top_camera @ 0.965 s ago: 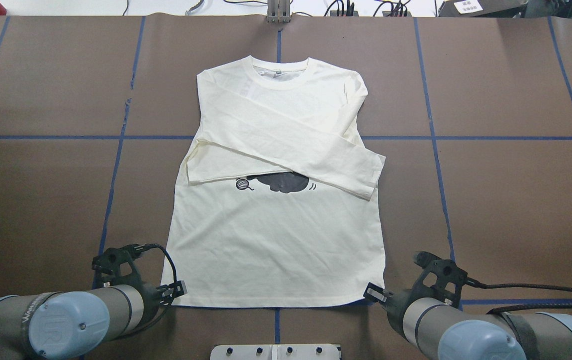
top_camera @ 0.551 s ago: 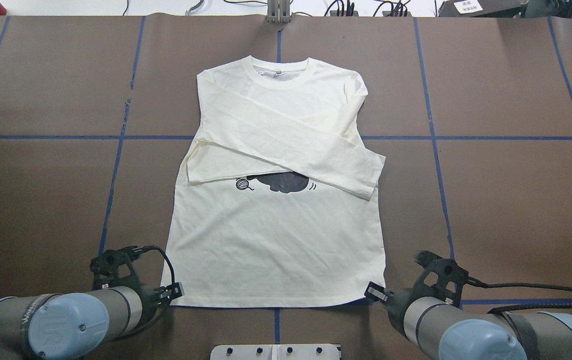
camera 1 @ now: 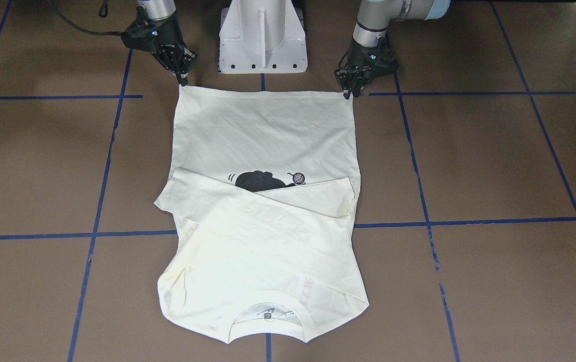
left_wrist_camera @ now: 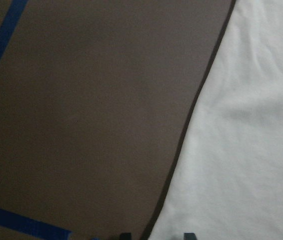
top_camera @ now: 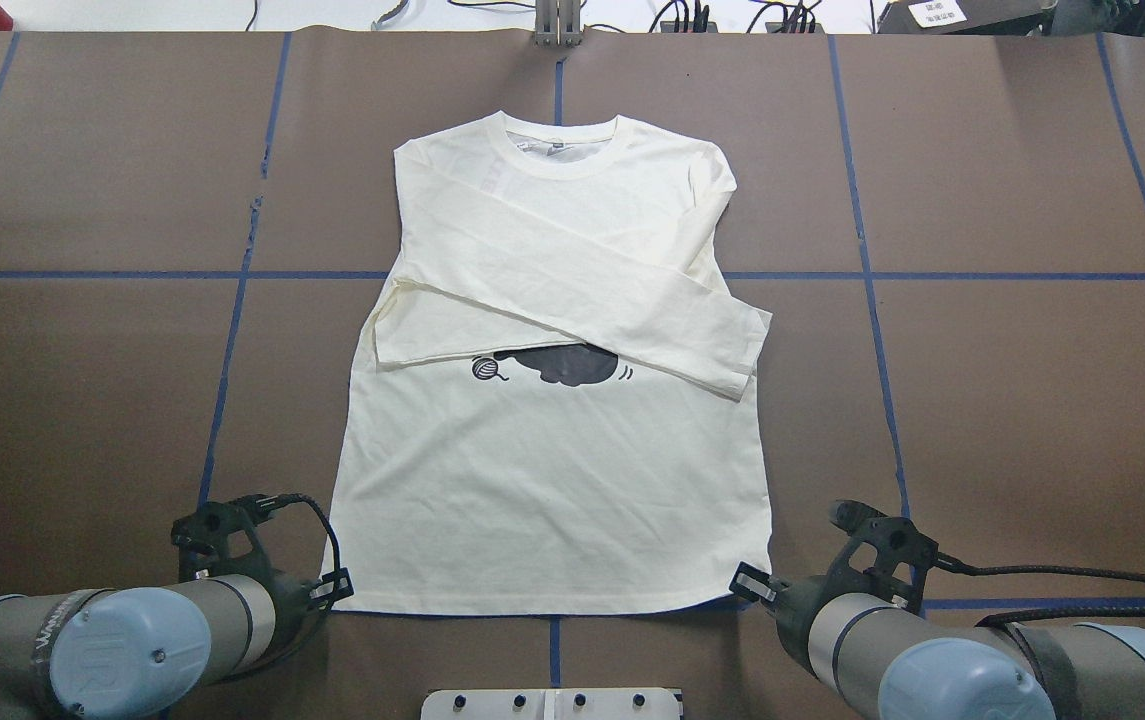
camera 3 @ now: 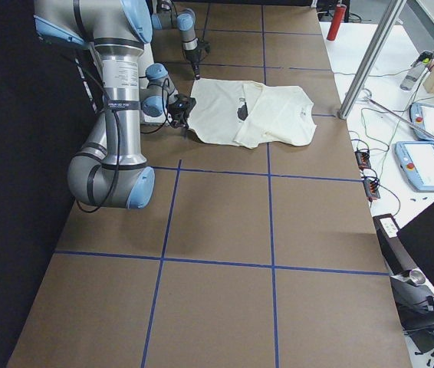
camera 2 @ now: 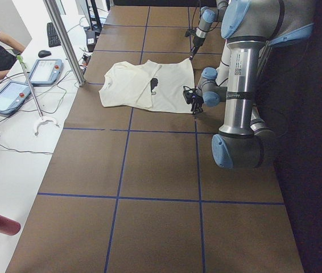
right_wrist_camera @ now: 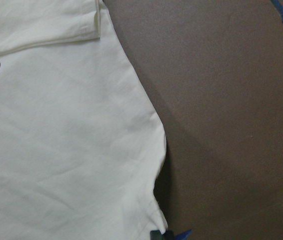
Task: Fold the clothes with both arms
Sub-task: 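Grasp both hem corners with the left and right grippers, then lift the hem with both grippers and fold it up toward the collar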
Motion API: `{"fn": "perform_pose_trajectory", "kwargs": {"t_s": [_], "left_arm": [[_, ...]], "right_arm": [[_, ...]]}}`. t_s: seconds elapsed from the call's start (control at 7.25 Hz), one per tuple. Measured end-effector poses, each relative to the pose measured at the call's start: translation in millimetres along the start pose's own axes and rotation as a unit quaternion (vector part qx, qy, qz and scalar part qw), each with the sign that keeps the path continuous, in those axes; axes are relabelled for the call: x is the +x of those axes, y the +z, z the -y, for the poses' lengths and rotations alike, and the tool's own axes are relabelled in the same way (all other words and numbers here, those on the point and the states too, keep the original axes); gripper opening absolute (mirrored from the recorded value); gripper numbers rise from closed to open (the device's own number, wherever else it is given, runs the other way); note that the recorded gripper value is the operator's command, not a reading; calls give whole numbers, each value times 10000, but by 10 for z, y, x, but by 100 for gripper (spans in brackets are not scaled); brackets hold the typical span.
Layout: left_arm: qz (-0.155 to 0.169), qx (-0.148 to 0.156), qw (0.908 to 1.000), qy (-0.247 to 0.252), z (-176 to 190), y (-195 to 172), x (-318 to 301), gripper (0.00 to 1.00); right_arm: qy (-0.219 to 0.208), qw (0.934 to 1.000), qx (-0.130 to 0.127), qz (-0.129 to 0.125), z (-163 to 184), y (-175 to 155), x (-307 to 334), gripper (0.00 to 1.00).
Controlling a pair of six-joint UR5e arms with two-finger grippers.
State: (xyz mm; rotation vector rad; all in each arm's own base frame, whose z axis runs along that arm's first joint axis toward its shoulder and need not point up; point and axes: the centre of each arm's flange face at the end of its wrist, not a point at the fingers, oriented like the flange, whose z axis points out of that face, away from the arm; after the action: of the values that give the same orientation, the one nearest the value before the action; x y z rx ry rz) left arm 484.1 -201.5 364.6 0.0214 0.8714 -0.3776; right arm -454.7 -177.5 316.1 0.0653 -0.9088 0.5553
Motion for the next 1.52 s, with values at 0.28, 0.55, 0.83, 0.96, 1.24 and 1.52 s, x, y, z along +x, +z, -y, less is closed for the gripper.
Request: {"fn": "perform_pose_trajectory", "kwargs": {"t_s": [0.28,0.55,0.83,0.96,1.24,1.52], "left_arm": [[-63,-40,10000,-2,-17,-48,47,0],[-390,-135,9991,-33,-10,-510,182,0],[-481,-200,9985,-173,-5,-1006,236,0],[-508,-267,9981,-234,-24,-1172,244,0],[-617,-427,9968,-265,-16,-1422,269,0],[-763,-362,9963,-186,96,-1498,377,0]], "right_arm": [[0,10000,1,0,0,1,0,0],[32,9999,-52,89,5,-122,-16,0],[123,9994,-238,231,-211,-383,72,0],[147,9990,-294,316,-291,-538,85,0],[186,9987,-287,376,-215,-856,50,0],[329,9982,-132,479,12,-1015,-97,0]]}}
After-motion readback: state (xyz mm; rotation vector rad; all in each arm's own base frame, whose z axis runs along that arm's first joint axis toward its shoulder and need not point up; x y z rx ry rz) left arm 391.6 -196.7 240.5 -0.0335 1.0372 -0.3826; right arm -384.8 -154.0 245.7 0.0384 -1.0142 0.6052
